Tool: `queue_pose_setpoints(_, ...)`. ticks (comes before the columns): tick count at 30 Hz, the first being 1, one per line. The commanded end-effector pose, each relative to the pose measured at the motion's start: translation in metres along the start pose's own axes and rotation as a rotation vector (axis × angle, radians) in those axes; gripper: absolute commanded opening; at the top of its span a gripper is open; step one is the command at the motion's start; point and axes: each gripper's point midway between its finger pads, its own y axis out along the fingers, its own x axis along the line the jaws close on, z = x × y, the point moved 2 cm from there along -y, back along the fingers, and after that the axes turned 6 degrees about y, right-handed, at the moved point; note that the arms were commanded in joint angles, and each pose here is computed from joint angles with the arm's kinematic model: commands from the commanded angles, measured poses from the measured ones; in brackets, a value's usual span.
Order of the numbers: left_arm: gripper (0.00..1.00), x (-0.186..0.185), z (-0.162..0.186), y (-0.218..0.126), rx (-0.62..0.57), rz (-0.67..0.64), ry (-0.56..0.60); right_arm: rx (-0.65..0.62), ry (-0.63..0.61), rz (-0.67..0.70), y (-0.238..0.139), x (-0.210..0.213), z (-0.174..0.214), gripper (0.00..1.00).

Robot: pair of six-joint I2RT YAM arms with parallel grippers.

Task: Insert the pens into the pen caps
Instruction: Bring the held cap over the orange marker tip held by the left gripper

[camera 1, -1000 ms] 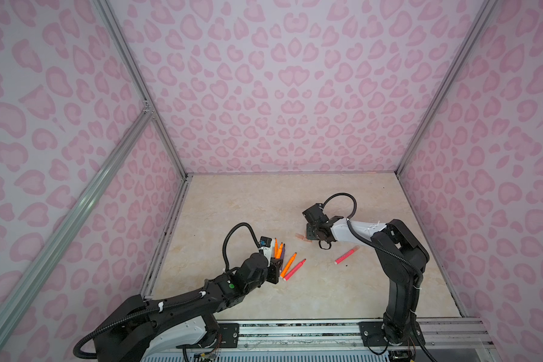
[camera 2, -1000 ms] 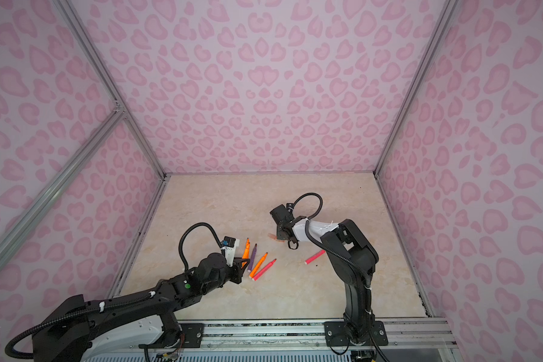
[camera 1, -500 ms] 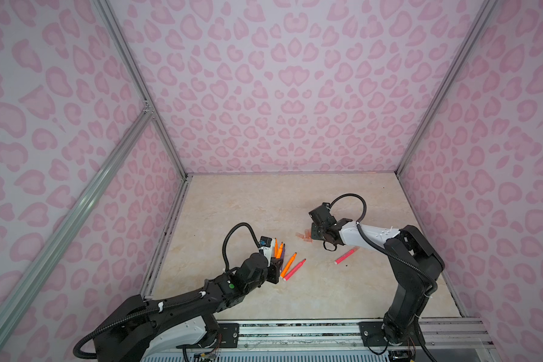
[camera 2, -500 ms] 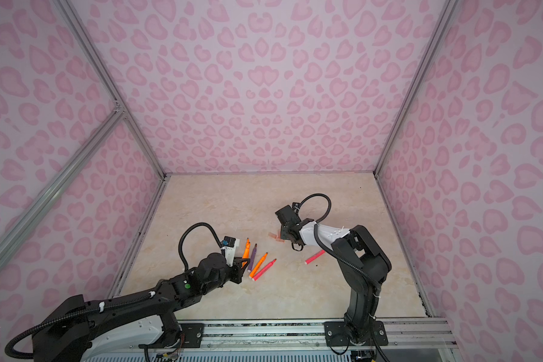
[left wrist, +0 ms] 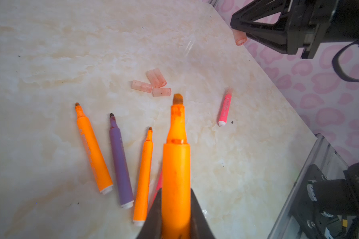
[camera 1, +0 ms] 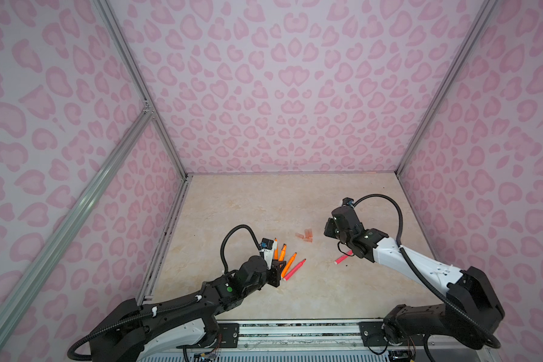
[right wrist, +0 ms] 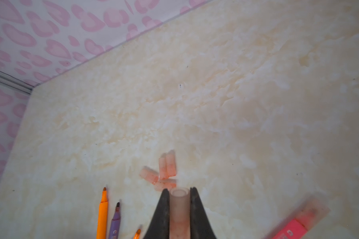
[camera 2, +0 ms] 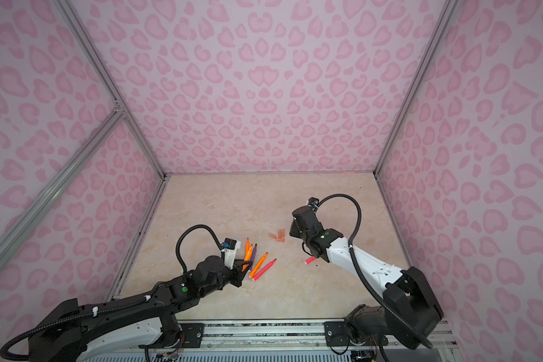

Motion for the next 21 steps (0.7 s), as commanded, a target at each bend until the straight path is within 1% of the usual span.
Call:
queue_pose_setpoints(1, 0.03, -0.022, -0.027, 0.002, -0.083, 0.049, 0.002, -0.086, 0.093, -0.224, -0.022, 0.034, -0.006, 0.0)
queue_pose_setpoints(3, 0.03, -0.034, -0.034, 0.006, -0.094, 0.062, 0.018, -0.133, 0.13, -0.362, -0.04, 0.056, -0.005, 0.0)
queue_pose_setpoints(6, 0.03, -0.047, -0.041, 0.012, -0.097, 0.087, 0.03, -0.143, 0.188, -0.481, -0.058, 0.073, -0.006, 0.0)
queue_pose_setpoints(9, 0.03, -0.053, -0.046, 0.015, -0.105, 0.101, 0.028, -0.154, 0.216, -0.577, -0.073, 0.086, -0.006, 0.0)
queue_pose_setpoints(14, 0.03, -0.063, -0.057, 0.013, -0.123, 0.134, 0.039, -0.199, 0.231, -0.635, -0.092, 0.095, -0.005, 0.0)
queue_pose_setpoints(18, 0.03, -0.068, -0.061, 0.013, -0.125, 0.156, 0.047, -0.199, 0.256, -0.682, -0.099, 0.098, -0.003, 0.0)
queue_pose_setpoints(21, 0.03, -0.069, -0.064, 0.011, -0.136, 0.158, 0.045, -0.214, 0.262, -0.669, -0.1, 0.095, -0.001, 0.0)
